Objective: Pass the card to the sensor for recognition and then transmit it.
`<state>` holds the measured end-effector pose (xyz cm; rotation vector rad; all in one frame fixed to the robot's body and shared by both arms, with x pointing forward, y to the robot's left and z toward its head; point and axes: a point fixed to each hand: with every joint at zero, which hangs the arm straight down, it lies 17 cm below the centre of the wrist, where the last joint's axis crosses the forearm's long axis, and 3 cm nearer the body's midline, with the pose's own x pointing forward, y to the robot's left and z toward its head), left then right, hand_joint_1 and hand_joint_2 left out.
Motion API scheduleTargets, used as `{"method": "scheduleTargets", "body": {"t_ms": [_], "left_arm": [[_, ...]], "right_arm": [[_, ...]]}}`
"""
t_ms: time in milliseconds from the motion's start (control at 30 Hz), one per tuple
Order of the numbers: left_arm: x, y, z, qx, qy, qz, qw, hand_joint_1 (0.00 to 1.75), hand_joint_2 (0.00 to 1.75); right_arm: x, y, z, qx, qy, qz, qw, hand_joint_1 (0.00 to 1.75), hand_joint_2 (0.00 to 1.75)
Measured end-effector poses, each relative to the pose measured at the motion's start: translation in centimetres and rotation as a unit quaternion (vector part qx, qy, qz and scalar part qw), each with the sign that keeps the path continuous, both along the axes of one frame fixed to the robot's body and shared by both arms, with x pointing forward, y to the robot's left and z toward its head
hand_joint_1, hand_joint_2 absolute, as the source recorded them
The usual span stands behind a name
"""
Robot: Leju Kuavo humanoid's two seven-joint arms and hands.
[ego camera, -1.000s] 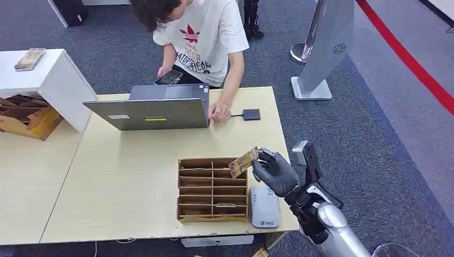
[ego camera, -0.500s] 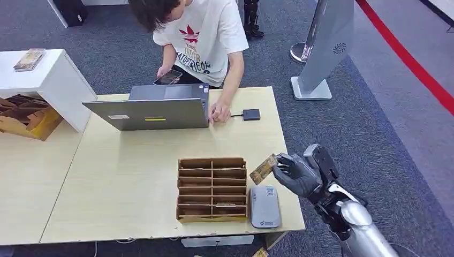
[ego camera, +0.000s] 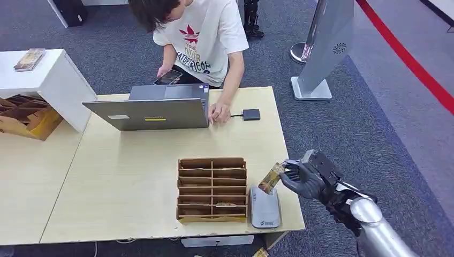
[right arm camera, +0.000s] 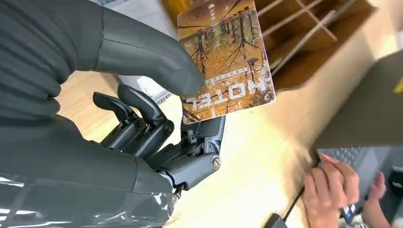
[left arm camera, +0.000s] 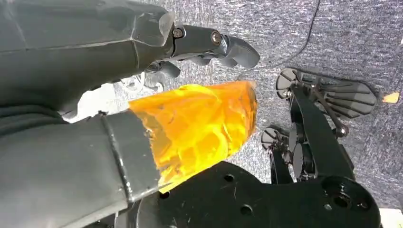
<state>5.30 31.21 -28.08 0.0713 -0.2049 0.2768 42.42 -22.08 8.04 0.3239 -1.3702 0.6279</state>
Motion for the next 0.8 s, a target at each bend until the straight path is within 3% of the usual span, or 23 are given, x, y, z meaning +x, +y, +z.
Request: {"method": "scheduleTargets", "body": {"t_ms": [267, 800], "left_arm": [[0.1, -0.3, 0.0, -0.007, -0.002, 0.000, 1.000, 0.00, 0.00], [0.1, -0.5, 0.0, -0.011, -0.002, 0.000, 1.000, 0.00, 0.00]], "right_arm": [[0.7, -0.6, -0.4, -0.103, -0.035, 0.050, 0.993, 1.75, 1.75], [2.0, -1.8, -2.3, -0.237, -0.054, 0.077, 0.967, 1.75, 1.75]]}}
